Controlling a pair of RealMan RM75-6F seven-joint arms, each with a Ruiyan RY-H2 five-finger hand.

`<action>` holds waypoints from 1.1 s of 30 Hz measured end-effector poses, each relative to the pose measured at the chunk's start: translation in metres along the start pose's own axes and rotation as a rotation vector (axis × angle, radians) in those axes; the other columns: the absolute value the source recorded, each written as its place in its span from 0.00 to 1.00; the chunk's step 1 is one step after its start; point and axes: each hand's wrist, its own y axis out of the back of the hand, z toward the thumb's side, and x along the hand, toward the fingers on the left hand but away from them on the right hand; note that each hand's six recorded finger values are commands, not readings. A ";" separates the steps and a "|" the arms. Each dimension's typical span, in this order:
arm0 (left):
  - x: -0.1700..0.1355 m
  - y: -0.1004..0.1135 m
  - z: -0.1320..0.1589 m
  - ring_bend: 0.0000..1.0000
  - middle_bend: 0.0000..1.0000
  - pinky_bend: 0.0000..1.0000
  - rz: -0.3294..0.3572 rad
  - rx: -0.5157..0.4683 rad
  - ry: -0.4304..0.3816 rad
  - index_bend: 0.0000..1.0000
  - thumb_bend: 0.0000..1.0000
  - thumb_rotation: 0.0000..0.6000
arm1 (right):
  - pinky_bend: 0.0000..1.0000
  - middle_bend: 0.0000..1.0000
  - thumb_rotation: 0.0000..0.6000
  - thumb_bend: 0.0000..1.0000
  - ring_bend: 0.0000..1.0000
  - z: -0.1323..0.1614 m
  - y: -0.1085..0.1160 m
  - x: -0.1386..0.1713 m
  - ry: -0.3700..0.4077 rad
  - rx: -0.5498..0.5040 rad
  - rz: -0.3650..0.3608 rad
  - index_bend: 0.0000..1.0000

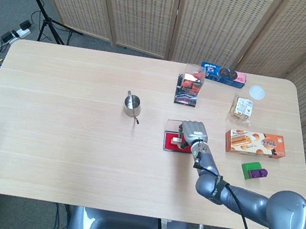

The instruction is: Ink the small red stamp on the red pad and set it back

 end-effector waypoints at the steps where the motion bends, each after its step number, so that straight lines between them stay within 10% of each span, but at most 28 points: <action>1: 0.000 0.000 0.000 0.00 0.00 0.00 -0.001 0.000 0.000 0.00 0.00 1.00 | 1.00 0.96 1.00 0.65 1.00 0.000 -0.002 -0.001 0.001 -0.004 0.002 0.58; 33: 0.000 0.000 0.000 0.00 0.00 0.00 -0.003 -0.003 0.000 0.00 0.00 1.00 | 1.00 0.96 1.00 0.66 1.00 -0.001 -0.012 -0.004 0.014 -0.006 -0.006 0.58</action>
